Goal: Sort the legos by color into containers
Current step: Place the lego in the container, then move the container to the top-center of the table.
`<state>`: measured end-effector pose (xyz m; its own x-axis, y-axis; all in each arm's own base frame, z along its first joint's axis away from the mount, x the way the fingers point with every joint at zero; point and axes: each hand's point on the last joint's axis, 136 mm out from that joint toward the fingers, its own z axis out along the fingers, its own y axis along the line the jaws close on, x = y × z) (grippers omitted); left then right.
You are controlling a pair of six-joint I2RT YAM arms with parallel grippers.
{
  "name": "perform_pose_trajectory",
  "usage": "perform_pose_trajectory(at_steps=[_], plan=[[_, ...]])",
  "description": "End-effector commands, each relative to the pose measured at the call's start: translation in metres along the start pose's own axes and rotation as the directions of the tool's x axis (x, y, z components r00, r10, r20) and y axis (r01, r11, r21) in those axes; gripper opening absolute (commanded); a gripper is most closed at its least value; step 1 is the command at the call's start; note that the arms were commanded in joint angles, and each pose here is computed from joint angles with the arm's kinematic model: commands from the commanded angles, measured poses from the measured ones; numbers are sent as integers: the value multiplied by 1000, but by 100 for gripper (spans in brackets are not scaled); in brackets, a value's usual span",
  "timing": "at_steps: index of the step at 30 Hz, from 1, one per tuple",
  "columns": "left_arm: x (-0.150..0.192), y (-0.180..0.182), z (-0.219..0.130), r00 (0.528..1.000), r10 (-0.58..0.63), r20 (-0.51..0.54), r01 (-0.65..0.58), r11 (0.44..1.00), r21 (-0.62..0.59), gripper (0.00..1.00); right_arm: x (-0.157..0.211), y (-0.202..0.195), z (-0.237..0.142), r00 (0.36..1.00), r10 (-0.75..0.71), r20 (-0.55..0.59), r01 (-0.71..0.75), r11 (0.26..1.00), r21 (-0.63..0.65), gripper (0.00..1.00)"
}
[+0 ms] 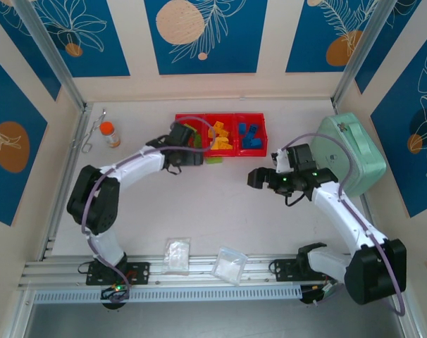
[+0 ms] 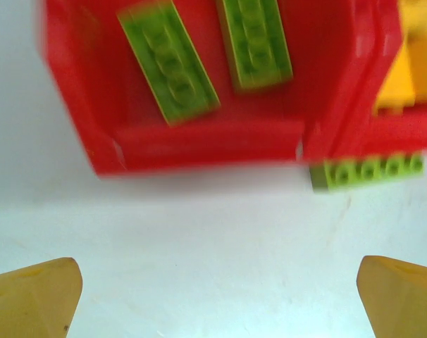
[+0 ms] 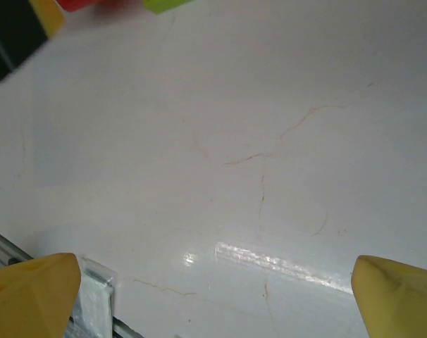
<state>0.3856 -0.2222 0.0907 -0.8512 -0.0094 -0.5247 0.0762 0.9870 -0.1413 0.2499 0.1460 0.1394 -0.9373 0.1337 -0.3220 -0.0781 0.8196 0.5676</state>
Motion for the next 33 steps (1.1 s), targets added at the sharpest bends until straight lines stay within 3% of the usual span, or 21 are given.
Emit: perform_pose_trajectory(at_steps=[1,9,17,25,33], plan=[[8,-27,14,996,-88,10,87,994,59,99,-11,18,2,999,-38,12,39,999,-38,99],[14,-59,51,991,-124,-40,128,984,120,99,-7,11,5,998,-55,17,56,998,-5,99],[-5,-70,76,994,-106,-38,109,990,90,99,-1,3,24,1000,-10,-6,10,1000,-27,99],[-21,-68,72,995,-95,-12,95,992,85,99,-54,7,48,997,24,71,-17,995,-99,99],[-35,-70,84,998,-65,-19,67,992,107,99,-92,-5,89,995,95,41,-89,987,-137,99]])
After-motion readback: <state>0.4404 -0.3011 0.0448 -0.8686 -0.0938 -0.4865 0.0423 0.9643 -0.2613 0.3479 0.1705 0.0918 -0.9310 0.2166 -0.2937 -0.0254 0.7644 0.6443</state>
